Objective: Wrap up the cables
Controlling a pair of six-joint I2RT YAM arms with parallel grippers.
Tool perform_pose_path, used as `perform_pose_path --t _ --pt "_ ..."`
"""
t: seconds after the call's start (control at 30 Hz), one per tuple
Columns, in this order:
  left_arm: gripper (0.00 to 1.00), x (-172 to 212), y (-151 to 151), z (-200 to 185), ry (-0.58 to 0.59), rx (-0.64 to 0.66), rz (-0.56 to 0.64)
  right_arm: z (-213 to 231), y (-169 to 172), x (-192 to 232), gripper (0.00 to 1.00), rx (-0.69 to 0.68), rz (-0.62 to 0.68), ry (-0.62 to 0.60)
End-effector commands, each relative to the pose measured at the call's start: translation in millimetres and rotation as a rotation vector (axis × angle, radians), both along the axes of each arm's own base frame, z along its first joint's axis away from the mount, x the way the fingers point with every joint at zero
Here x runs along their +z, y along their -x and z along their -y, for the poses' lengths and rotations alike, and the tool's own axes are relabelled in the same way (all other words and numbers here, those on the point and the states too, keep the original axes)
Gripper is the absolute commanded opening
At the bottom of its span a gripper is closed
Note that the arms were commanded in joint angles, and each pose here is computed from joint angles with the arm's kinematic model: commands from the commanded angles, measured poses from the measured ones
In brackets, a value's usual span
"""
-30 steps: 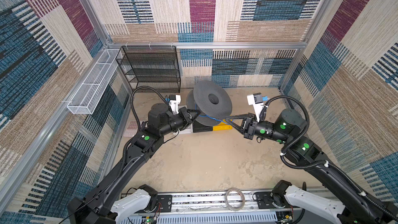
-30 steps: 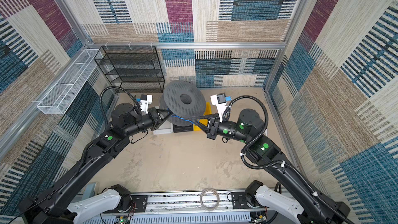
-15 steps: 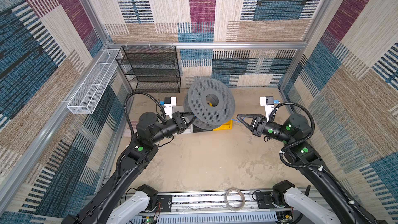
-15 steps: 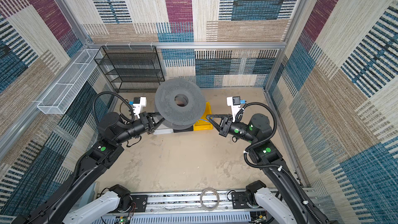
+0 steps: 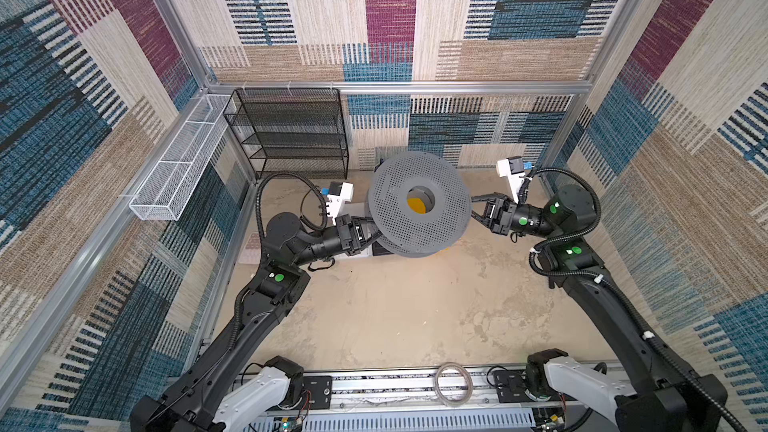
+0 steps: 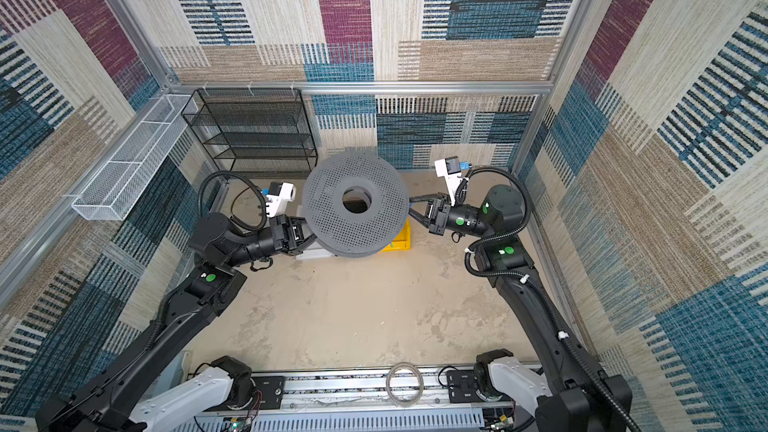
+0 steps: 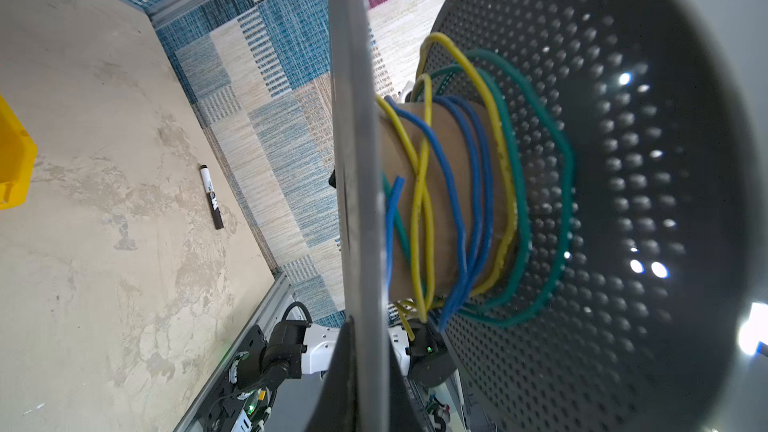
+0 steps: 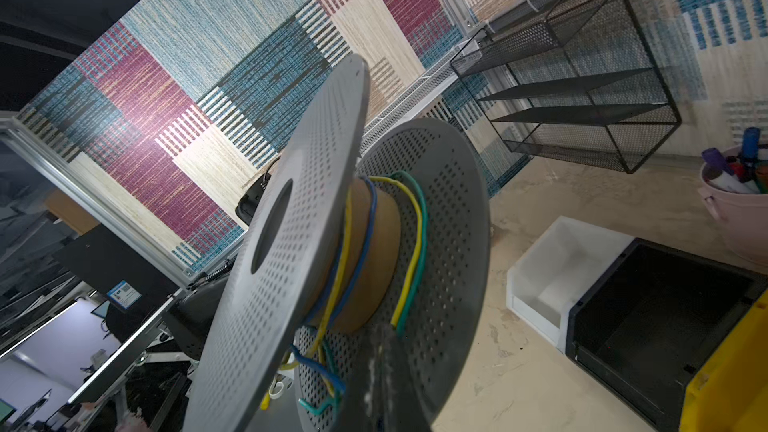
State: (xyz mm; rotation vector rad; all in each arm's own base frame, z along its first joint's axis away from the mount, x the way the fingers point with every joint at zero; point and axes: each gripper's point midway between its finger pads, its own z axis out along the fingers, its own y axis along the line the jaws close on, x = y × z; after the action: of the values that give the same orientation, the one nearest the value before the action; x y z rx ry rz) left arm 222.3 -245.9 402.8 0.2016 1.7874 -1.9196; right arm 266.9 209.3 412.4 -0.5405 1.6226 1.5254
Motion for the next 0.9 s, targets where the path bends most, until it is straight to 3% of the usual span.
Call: perform_pose_path --t 0.0,0.33,0.6,0.87 --pt "0.0 35 43 1 0.045 -0.189 0.25 0 -10 9 0.0 0.009 0.028 -0.004" --pt "0.0 -16 40 12 -0.119 -0.295 0.136 -13 -20 31 0.0 0.125 0.113 0.053" --pt "0.0 -14 36 23 -0.092 -0.345 0.143 -44 -16 -2 0.0 0.254 0.036 0.082" --pt "0.0 -15 32 25 -0.097 -0.341 0.145 -46 -12 -2 0.0 0.293 0.031 0.08"
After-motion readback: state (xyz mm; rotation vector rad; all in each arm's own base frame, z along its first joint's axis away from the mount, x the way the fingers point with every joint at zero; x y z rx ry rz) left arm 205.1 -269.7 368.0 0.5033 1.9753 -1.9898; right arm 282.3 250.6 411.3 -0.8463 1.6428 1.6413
